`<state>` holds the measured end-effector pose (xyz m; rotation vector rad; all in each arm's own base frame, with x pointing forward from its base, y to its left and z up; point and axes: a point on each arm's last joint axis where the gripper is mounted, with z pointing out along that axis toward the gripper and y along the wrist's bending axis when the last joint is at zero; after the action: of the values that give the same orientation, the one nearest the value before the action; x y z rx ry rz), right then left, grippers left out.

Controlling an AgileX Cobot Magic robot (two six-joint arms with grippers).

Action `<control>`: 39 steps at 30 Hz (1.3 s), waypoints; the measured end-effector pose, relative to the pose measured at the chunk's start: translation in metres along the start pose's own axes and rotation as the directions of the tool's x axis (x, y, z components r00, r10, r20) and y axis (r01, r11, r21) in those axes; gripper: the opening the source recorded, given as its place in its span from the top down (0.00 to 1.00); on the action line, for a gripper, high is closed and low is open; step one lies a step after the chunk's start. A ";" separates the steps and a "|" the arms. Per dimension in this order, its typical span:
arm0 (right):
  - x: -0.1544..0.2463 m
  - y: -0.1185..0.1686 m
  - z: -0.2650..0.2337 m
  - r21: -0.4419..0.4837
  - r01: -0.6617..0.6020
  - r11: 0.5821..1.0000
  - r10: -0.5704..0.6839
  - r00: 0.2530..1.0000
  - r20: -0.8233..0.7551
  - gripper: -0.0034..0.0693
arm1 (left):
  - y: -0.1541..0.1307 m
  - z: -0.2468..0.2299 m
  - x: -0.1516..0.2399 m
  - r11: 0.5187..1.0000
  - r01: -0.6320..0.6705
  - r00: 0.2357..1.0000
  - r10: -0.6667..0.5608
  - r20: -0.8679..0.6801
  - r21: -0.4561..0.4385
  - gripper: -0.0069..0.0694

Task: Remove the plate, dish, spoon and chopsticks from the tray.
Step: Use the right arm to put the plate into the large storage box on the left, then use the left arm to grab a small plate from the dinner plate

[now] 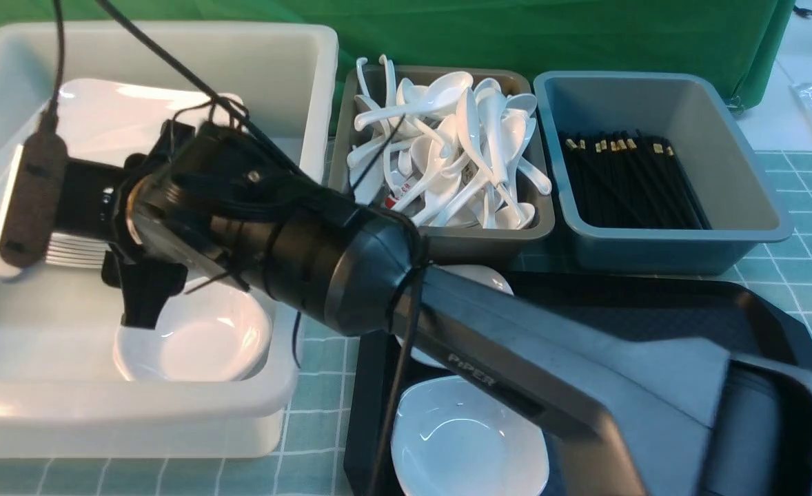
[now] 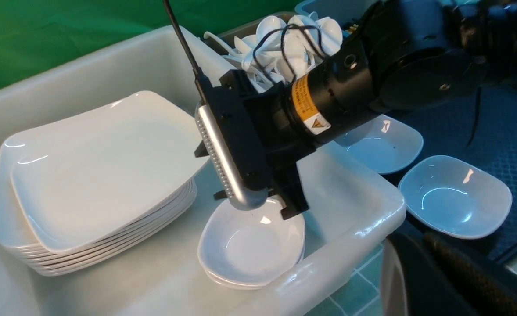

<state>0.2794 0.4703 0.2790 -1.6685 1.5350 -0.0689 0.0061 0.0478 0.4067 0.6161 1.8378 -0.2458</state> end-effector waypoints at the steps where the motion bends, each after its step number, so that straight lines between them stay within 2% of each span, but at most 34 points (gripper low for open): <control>1: -0.003 -0.001 -0.015 -0.017 -0.005 1.000 0.004 1.000 -0.029 0.37 | 0.000 0.000 0.000 1.000 0.001 1.000 -0.001 0.000 0.002 0.89; 2: -0.006 -0.001 -0.025 -0.027 -0.010 1.000 0.009 0.999 -0.043 0.39 | 0.000 0.000 0.000 1.000 0.001 1.000 -0.001 0.000 0.004 0.89; 4: -0.011 -0.012 -0.070 -0.044 -0.039 0.998 0.035 0.995 -0.093 0.54 | -0.001 0.001 0.000 1.000 -0.001 1.000 0.001 -0.003 0.008 0.89; 5: -0.011 -0.013 -0.072 -0.044 -0.040 0.998 0.036 0.995 -0.094 0.54 | -0.001 0.001 0.000 1.000 -0.001 1.000 0.001 -0.003 0.008 0.89; 6: -0.012 -0.018 -0.084 -0.038 -0.069 0.997 0.065 0.993 -0.096 0.63 | -0.001 0.001 -0.001 1.000 -0.005 1.000 0.005 -0.007 0.008 0.89; 7: -0.011 -0.022 -0.090 -0.031 -0.085 0.996 0.081 0.992 -0.099 0.66 | -0.002 0.002 -0.001 1.000 -0.008 1.000 0.008 -0.010 0.008 0.89; 8: -0.008 -0.028 -0.094 -0.018 -0.135 0.991 0.132 0.986 -0.106 0.73 | -0.002 0.003 -0.002 1.000 -0.010 1.000 0.010 -0.015 0.008 0.89; 9: -0.007 -0.029 -0.094 -0.016 -0.144 0.989 0.141 0.984 -0.107 0.74 | -0.002 0.004 -0.002 1.000 -0.010 1.000 0.011 -0.016 0.009 0.89; 12: 0.009 -0.041 -0.079 0.020 -0.324 0.946 0.324 0.935 -0.145 0.89 | -0.006 0.009 -0.005 1.000 -0.014 0.999 0.015 -0.039 0.022 0.89; 16: 0.031 -0.046 -0.034 0.028 -0.470 0.882 0.469 0.873 -0.131 0.92 | -0.009 0.014 -0.007 0.999 -0.025 0.998 0.027 -0.058 0.033 0.89; 20: 0.051 -0.046 0.006 0.024 -0.556 0.831 0.555 0.825 -0.107 0.92 | -0.010 0.016 -0.008 0.999 -0.033 0.997 0.036 -0.062 0.041 0.89; 25: 0.068 -0.055 0.027 0.031 -0.634 0.773 0.634 0.770 -0.073 0.92 | -0.010 0.016 -0.008 0.998 -0.052 0.997 0.054 -0.062 0.042 0.89; 32: 0.059 -0.055 0.033 -0.037 -0.689 0.724 0.690 0.723 0.035 0.92 | -0.010 0.016 -0.008 0.997 -0.068 0.996 0.071 -0.061 0.047 0.89; 39: 0.063 -0.047 0.046 -0.059 -0.702 0.709 0.704 0.709 0.023 0.92 | -0.011 0.016 -0.008 0.997 -0.067 0.996 0.070 -0.061 0.048 0.89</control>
<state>0.3574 0.4368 0.2475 -0.9944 2.0541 0.4151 0.0154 0.0293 0.4074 0.7250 1.8719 -0.2252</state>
